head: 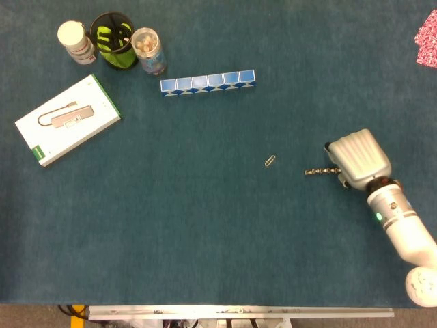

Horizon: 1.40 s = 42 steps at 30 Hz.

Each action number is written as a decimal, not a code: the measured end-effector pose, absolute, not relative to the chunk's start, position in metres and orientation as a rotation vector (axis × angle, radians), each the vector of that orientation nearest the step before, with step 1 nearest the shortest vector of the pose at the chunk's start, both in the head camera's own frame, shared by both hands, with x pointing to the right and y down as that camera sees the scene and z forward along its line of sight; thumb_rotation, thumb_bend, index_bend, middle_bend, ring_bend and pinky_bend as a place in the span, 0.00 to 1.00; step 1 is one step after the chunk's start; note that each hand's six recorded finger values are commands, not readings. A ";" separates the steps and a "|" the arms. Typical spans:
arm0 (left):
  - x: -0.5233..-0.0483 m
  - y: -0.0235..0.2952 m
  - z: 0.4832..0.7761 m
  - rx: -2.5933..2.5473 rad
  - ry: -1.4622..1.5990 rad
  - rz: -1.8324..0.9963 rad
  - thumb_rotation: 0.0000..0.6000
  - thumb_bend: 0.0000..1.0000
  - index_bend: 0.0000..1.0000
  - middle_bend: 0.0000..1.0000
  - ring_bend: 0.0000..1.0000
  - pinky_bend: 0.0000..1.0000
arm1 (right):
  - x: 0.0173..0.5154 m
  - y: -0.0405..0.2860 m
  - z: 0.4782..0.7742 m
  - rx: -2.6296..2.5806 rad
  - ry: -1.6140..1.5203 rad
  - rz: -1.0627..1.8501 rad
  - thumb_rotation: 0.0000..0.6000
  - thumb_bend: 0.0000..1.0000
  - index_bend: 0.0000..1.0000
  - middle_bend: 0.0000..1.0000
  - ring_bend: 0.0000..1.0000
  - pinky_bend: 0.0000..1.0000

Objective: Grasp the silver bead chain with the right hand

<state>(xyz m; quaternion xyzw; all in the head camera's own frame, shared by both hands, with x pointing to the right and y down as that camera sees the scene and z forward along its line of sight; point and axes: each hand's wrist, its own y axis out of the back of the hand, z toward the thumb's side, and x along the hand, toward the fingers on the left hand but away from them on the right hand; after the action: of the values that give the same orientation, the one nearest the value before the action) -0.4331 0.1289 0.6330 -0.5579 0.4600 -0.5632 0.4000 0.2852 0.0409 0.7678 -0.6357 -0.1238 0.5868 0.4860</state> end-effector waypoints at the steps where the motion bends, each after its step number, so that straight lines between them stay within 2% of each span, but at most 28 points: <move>1: -0.433 0.129 0.633 -1.411 1.164 -1.425 1.00 0.24 0.02 0.08 0.09 0.04 | 0.284 0.041 0.769 -1.550 -0.302 1.428 1.00 0.18 0.55 0.98 1.00 1.00; 7: -0.435 0.131 0.633 -1.408 1.171 -1.427 1.00 0.24 0.02 0.08 0.09 0.04 | 0.276 0.042 0.772 -1.564 -0.298 1.424 1.00 0.19 0.55 0.99 1.00 1.00; 18: -0.438 0.132 0.632 -1.404 1.181 -1.428 1.00 0.24 0.02 0.07 0.09 0.04 | 0.274 0.041 0.775 -1.571 -0.289 1.450 1.00 0.32 0.55 0.99 1.00 1.00; 28: -0.438 0.133 0.634 -1.406 1.179 -1.436 1.00 0.24 0.02 0.07 0.09 0.04 | 0.278 0.040 0.777 -1.565 -0.275 1.479 1.00 0.31 0.55 0.99 1.00 1.00; 33: -0.437 0.132 0.633 -1.407 1.177 -1.432 1.00 0.24 0.02 0.07 0.09 0.04 | 0.279 0.039 0.777 -1.566 -0.271 1.480 1.00 0.24 0.55 0.99 1.00 1.00; 42: -0.438 0.132 0.634 -1.408 1.176 -1.433 1.00 0.24 0.02 0.07 0.09 0.04 | 0.281 0.039 0.777 -1.568 -0.278 1.481 1.00 0.24 0.55 0.99 1.00 1.00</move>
<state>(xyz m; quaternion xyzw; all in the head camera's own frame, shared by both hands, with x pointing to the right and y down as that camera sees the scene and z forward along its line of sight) -0.4378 0.1318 0.6341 -0.5554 0.4640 -0.5654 0.3958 0.2811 0.0388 0.7773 -0.6384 -0.1133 0.6030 0.4648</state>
